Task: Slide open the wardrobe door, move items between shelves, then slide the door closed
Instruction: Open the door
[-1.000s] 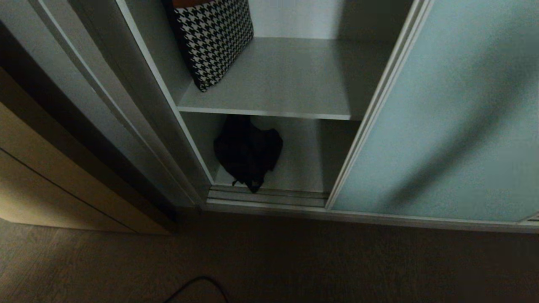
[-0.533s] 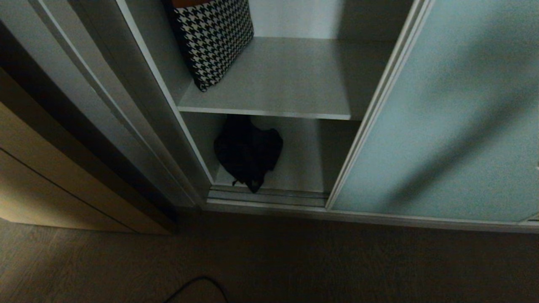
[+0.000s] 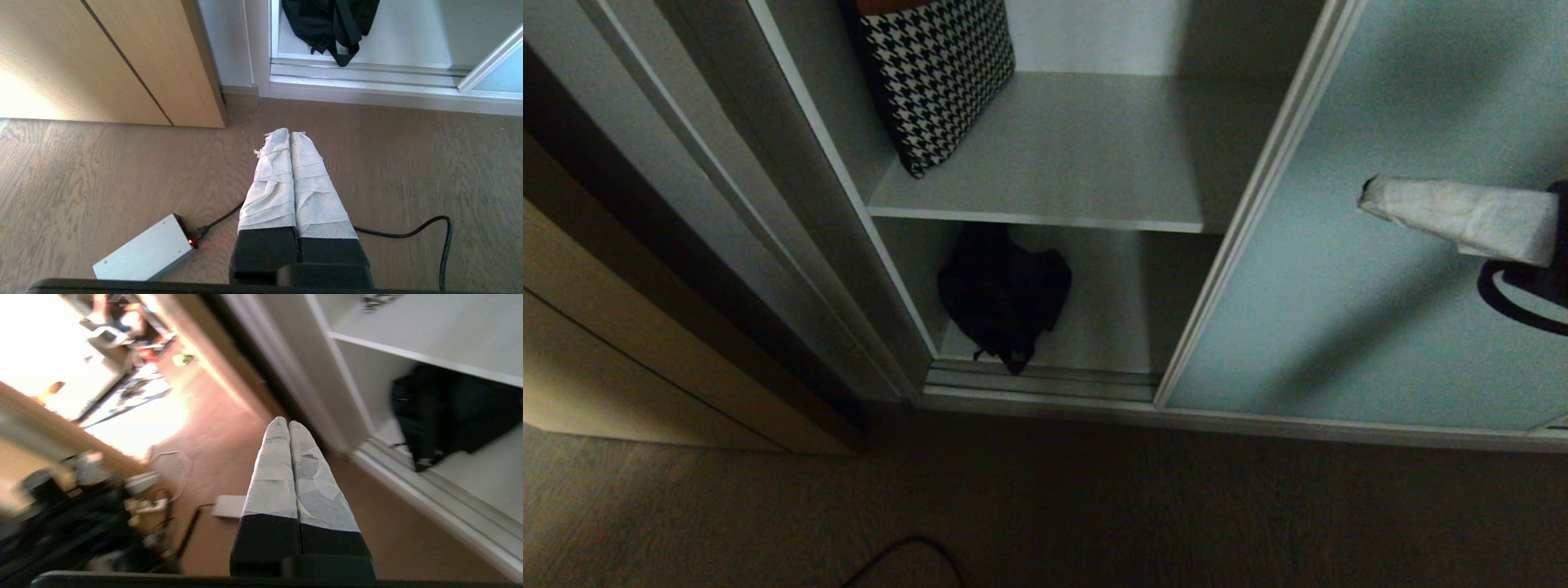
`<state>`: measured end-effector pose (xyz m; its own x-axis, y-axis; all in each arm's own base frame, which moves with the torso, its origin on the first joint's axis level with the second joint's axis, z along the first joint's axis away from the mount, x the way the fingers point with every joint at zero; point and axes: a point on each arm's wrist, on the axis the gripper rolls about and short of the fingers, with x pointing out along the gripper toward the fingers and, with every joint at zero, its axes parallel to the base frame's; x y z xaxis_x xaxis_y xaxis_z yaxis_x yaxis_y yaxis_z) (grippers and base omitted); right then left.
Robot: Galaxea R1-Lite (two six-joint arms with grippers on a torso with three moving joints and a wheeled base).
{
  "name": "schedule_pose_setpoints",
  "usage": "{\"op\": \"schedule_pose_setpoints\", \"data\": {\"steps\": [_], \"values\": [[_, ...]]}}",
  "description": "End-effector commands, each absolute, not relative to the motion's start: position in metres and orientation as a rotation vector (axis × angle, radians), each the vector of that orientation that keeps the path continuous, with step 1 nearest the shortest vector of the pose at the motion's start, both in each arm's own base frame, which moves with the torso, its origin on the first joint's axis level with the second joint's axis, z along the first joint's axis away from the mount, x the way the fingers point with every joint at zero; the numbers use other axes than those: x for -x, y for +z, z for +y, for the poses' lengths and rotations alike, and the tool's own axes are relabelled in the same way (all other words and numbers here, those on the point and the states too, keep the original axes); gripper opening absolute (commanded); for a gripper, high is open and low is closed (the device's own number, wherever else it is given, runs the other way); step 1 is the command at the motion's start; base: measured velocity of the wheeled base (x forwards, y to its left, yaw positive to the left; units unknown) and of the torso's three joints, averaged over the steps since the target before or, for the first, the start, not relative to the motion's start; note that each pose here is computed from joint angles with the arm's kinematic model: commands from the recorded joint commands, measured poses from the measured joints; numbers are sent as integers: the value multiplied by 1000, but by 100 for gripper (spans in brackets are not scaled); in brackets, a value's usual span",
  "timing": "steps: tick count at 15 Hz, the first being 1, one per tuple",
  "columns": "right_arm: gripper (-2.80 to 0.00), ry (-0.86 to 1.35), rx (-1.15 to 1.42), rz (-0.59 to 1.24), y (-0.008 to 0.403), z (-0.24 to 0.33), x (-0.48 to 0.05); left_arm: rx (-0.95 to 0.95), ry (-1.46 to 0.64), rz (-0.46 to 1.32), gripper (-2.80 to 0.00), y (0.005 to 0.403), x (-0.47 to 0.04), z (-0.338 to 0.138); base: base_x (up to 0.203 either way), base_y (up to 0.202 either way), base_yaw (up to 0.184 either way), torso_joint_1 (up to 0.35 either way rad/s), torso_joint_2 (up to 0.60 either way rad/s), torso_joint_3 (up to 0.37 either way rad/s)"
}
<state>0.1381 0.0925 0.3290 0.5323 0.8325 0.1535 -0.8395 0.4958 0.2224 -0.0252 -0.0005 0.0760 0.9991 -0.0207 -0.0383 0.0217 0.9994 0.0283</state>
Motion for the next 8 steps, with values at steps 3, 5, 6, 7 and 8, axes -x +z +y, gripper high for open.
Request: {"op": "schedule_pose_setpoints", "data": {"steps": [3,5,6,7,8], "values": [[-280,975,-250,-26,322,115,-155,-29,-21,42,-280,76,25,-1,0,0,0,0,0,0],[-280,985,-249,-38,323,117,-154,-29,-21,40,-280,76,25,0,0,0,0,0,0,0],[-280,980,-248,-38,323,118,-155,-29,-22,41,-280,76,25,0,0,0,0,0,0,0],[-280,962,-250,-36,323,119,-157,-29,-21,41,-280,76,25,0,0,0,0,0,0,0],[-280,925,-252,-27,320,122,-163,-29,-22,40,-280,76,25,0,0,0,0,0,0,0]]}}
